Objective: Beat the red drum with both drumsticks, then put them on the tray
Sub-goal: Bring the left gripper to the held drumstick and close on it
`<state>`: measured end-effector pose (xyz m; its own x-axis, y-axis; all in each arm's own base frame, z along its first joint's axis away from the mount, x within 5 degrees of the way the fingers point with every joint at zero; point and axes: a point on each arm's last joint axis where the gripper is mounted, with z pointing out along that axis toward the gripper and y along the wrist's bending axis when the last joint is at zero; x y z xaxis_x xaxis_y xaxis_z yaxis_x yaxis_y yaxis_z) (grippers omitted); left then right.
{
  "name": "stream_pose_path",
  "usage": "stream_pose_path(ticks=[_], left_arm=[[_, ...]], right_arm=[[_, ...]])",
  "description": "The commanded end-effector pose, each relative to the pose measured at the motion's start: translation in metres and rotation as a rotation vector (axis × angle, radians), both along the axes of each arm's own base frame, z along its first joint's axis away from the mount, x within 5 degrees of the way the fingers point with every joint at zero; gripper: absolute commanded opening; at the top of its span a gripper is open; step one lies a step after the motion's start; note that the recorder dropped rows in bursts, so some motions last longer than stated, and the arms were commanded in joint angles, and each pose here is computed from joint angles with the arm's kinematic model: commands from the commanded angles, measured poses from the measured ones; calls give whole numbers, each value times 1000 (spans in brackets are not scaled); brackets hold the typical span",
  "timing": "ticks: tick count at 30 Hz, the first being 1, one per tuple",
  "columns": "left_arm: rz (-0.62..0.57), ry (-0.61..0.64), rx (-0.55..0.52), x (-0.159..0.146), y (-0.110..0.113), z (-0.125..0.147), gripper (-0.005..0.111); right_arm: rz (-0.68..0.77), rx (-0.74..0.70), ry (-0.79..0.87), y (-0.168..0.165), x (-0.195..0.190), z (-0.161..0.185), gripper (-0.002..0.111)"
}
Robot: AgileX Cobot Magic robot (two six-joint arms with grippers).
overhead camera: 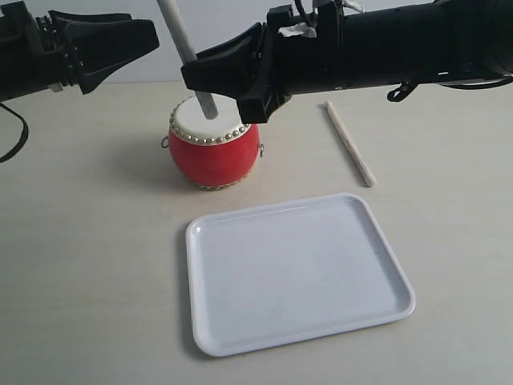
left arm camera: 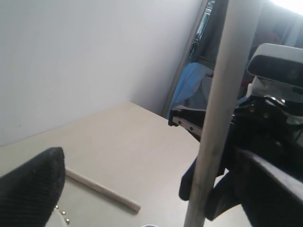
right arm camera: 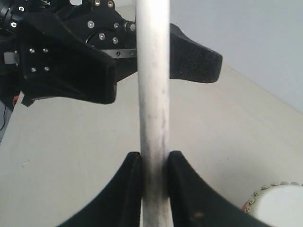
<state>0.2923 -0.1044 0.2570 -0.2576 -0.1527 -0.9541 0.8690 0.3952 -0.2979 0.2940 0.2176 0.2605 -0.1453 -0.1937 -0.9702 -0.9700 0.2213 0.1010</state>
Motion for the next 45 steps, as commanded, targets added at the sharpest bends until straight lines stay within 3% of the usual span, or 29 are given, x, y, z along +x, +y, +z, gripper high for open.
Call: stream_pose_path(ticks=[1,7,26,34,41,45], left_arm=[[-28,-8,-27,-2,-9,4,93],[-25,-29,-33,-3,-13,6,93],[-56,-20,-86,-9,-33,10,92],[-50,-19,-92,-8,-32,10,67],[-55,2,-99,-8,-33,10,77],[-57,29,-110,-8,-33,10,77]], right_arm=[[-16,18,37,0,1,2,0],[-34,41,121,1,1,4,0],[53,107,174,3,-6,12,0],[50,111,196,3,-6,12,0],[85,129,202,4,-9,14,0],[75,124,201,4,-8,13,0]])
